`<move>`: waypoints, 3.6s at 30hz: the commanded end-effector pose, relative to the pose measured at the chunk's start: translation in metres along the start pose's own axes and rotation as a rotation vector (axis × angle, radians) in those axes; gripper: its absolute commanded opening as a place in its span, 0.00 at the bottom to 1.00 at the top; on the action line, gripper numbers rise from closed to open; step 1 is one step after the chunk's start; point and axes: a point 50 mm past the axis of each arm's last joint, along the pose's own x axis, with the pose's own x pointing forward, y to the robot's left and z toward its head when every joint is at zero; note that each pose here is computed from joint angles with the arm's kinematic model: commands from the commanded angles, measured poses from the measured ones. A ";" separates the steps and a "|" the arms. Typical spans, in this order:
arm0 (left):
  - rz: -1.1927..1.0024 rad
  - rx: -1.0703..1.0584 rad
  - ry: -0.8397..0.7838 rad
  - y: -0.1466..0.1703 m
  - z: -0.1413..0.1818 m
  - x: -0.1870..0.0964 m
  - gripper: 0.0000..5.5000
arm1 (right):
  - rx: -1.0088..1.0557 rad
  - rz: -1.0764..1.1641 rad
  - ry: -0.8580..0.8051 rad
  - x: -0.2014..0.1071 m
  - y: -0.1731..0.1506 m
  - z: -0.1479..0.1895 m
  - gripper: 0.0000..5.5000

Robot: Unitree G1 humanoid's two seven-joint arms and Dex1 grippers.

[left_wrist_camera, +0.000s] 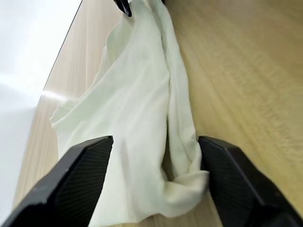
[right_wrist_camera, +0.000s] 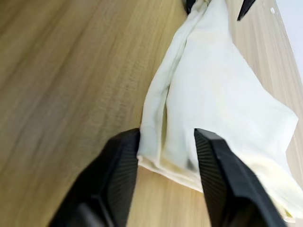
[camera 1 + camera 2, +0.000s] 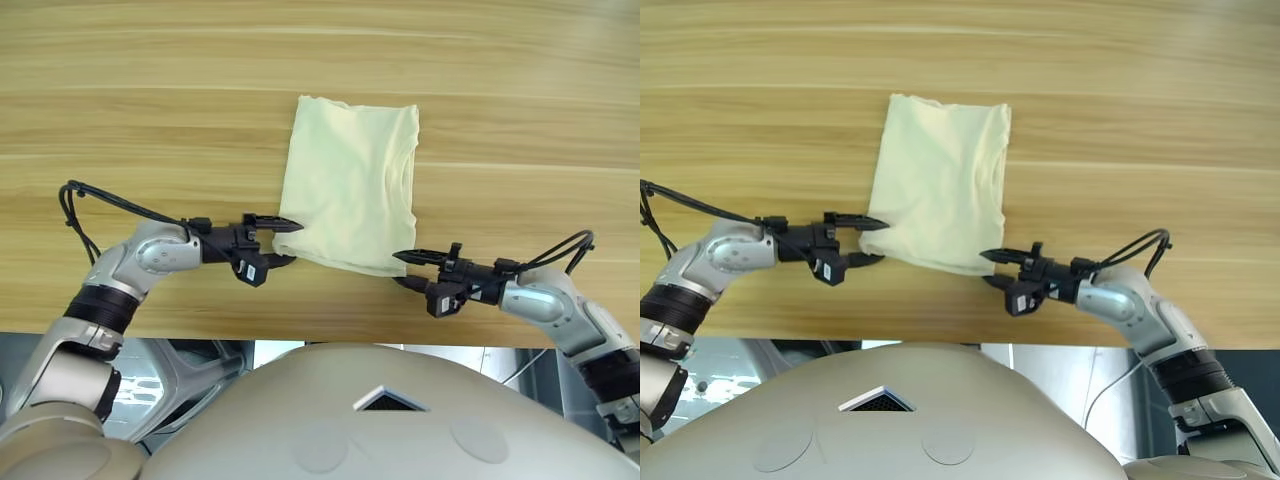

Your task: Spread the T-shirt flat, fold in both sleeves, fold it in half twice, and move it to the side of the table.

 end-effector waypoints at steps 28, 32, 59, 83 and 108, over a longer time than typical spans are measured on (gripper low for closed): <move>-0.106 -0.176 -0.009 -0.024 0.010 -0.010 0.35 | 0.018 0.032 0.044 0.007 0.005 -0.008 0.01; -0.079 -0.169 0.005 -0.023 0.009 -0.013 0.35 | 0.020 0.033 0.044 0.007 0.005 -0.008 0.01; -0.119 -0.213 0.140 -0.039 -0.017 -0.023 0.40 | 0.027 0.024 0.049 0.006 0.005 -0.008 0.01; -0.140 -0.143 0.093 -0.036 -0.017 -0.011 0.24 | 0.021 0.011 0.034 0.014 0.002 -0.008 0.01; -0.142 -0.242 -0.225 -0.040 0.045 -0.032 0.02 | 0.043 0.091 -0.198 -0.037 0.010 0.031 0.01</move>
